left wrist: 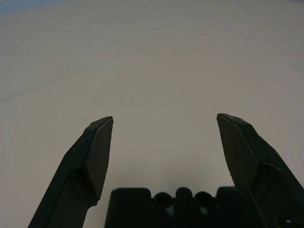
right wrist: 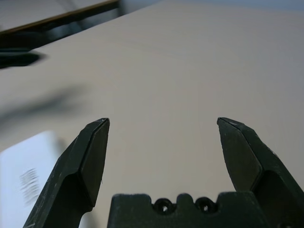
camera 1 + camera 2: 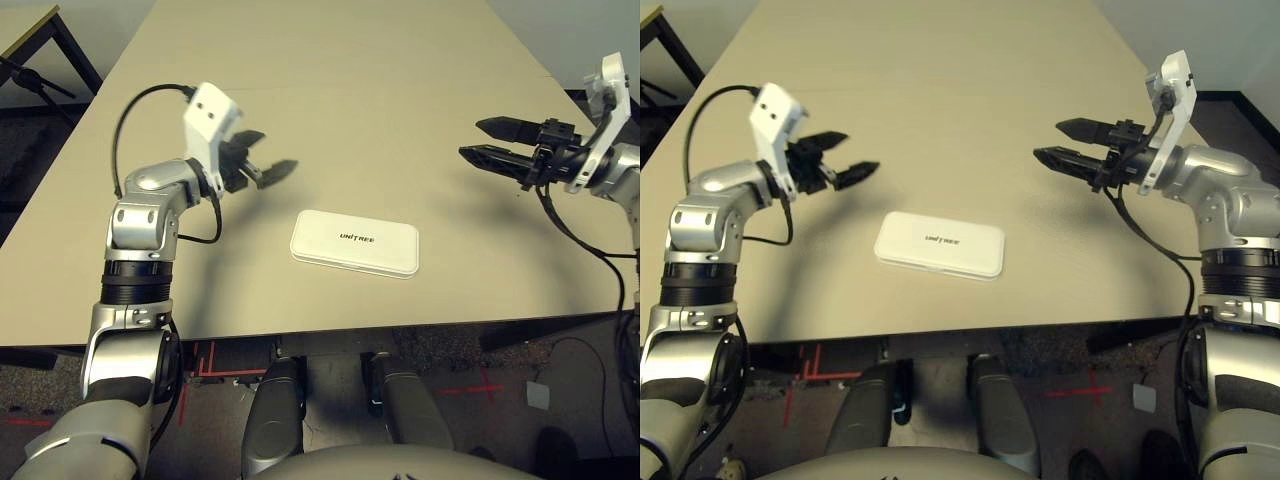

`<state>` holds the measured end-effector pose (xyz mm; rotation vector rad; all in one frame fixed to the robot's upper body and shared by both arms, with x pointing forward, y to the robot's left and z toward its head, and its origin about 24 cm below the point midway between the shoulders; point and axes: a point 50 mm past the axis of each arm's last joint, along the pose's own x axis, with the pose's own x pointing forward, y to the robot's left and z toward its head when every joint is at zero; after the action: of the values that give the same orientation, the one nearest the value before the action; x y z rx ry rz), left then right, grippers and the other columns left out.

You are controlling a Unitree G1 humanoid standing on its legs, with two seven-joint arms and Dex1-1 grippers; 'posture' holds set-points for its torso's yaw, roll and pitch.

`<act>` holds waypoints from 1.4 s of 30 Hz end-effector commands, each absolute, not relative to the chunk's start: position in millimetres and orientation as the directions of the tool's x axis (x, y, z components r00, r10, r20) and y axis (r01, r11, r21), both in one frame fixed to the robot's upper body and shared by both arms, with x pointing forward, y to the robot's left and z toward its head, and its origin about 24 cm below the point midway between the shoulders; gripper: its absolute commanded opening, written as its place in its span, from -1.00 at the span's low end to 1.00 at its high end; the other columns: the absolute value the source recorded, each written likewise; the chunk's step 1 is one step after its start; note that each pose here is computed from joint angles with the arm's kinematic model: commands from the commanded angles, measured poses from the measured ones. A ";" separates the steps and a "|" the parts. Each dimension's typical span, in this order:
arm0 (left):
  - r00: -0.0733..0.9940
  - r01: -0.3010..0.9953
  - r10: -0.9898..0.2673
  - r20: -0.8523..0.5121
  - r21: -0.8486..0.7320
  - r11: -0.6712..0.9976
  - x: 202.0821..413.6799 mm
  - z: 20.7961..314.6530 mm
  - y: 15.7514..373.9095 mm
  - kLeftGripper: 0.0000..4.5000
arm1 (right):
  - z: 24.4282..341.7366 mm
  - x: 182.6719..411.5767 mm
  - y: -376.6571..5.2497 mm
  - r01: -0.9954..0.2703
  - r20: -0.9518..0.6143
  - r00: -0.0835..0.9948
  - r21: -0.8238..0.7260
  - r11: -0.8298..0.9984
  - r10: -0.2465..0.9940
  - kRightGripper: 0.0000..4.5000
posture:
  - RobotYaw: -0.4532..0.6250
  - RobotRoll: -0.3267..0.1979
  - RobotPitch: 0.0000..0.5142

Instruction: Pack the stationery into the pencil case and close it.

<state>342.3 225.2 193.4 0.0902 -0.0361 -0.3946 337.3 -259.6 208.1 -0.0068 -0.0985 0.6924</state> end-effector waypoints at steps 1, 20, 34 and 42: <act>0.970 0.219 -0.222 0.097 0.047 0.975 339.2 191.5 240.1 0.99 | 205.0 343.9 -275.0 -0.463 0.173 0.870 -0.033 0.886 0.461 1.00 | -0.22 0.25 -0.38; 0.935 -0.245 0.251 0.250 -0.057 0.968 327.8 161.9 263.6 0.99 | 160.4 363.5 -313.1 0.104 0.169 0.980 0.025 0.994 -0.107 1.00 | -0.24 0.25 -0.41; 0.913 -0.351 0.359 0.193 -0.077 0.933 329.9 144.7 273.9 0.99 | 163.8 365.0 -318.6 0.123 0.170 0.978 0.016 0.992 -0.124 1.00 | -0.30 0.25 -0.39; 0.917 -0.336 0.344 0.201 -0.076 0.939 330.3 144.3 271.7 0.99 | 150.9 364.7 -311.6 0.101 0.129 0.987 0.001 0.995 -0.100 1.00 | -0.30 0.25 -0.39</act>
<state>331.8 270.7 147.0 -0.0448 -0.2190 0.3481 365.4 -313.4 158.2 -0.0036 -0.1543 -0.1046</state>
